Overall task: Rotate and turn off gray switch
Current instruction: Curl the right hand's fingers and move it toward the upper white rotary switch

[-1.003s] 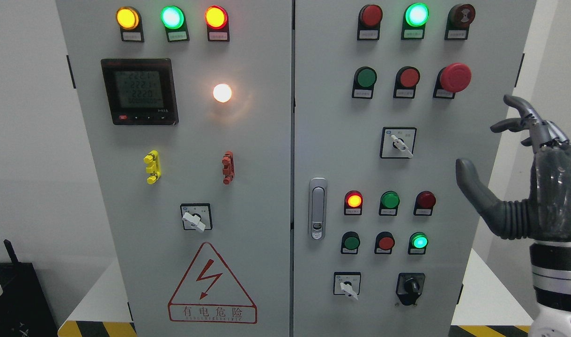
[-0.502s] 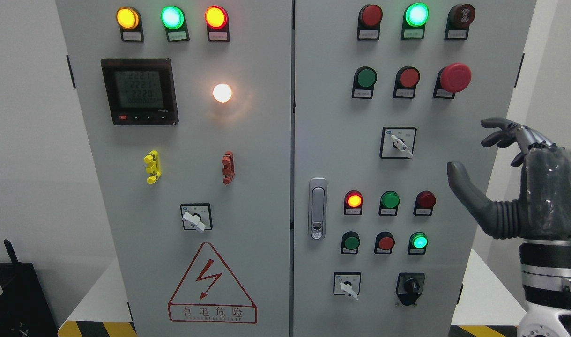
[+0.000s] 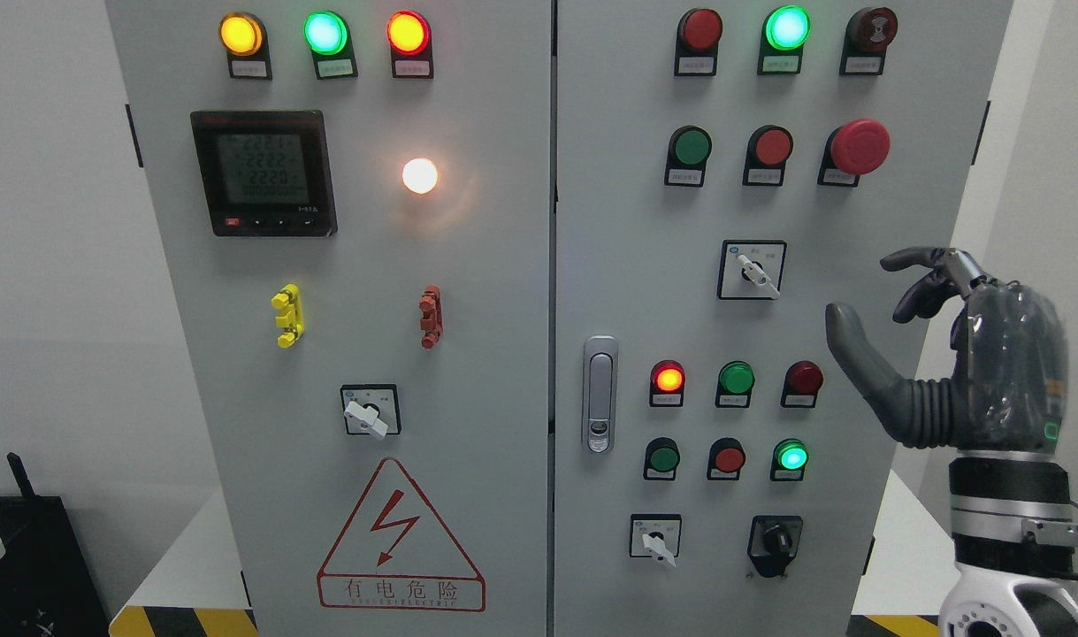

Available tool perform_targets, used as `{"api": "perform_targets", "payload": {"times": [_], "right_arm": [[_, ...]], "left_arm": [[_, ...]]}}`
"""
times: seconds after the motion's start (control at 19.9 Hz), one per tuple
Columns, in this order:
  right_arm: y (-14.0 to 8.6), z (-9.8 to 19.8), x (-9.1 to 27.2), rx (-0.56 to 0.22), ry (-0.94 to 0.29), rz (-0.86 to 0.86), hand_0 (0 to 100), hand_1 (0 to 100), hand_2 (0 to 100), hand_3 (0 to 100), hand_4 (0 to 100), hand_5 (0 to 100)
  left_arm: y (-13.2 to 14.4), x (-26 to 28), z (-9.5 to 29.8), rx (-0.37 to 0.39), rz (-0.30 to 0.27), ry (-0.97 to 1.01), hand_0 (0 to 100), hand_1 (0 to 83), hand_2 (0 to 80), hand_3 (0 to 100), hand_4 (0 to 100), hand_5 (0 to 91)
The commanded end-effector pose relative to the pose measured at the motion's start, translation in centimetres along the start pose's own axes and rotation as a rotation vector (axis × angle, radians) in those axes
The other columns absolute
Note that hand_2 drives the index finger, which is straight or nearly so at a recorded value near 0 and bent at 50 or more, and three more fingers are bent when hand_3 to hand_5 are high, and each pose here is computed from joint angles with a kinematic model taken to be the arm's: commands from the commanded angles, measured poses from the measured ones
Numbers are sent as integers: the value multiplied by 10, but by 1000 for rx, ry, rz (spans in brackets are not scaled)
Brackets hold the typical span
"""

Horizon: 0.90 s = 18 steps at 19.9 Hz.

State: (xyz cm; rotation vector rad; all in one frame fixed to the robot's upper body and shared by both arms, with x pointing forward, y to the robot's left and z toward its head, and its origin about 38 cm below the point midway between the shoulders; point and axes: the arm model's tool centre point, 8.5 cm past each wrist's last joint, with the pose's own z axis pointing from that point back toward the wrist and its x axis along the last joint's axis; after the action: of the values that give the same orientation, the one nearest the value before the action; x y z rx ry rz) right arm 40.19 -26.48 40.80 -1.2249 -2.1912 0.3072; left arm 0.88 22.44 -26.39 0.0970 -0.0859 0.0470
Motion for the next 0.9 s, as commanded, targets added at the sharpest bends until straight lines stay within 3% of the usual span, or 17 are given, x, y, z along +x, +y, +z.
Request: {"api": "perform_targets", "payload": {"times": [0.0,0.3,0.85], "right_arm": [[22,-2,13,49,6,-37,99,314,486,996,900,994],[29,-4,20,58,57,-67,96,336,534,999,905,996],[30,-14,27,56,109,-74,108,401,533,1000,908,998]], "left_arm": [[1,-22,2,1,-2,34,120,389,0,0,0,0],[1,-22,2,1,-2,36,120,389,0,0,0,0],[1,-22,2,1,-2,34,120,389,0,0,0,0]]}}
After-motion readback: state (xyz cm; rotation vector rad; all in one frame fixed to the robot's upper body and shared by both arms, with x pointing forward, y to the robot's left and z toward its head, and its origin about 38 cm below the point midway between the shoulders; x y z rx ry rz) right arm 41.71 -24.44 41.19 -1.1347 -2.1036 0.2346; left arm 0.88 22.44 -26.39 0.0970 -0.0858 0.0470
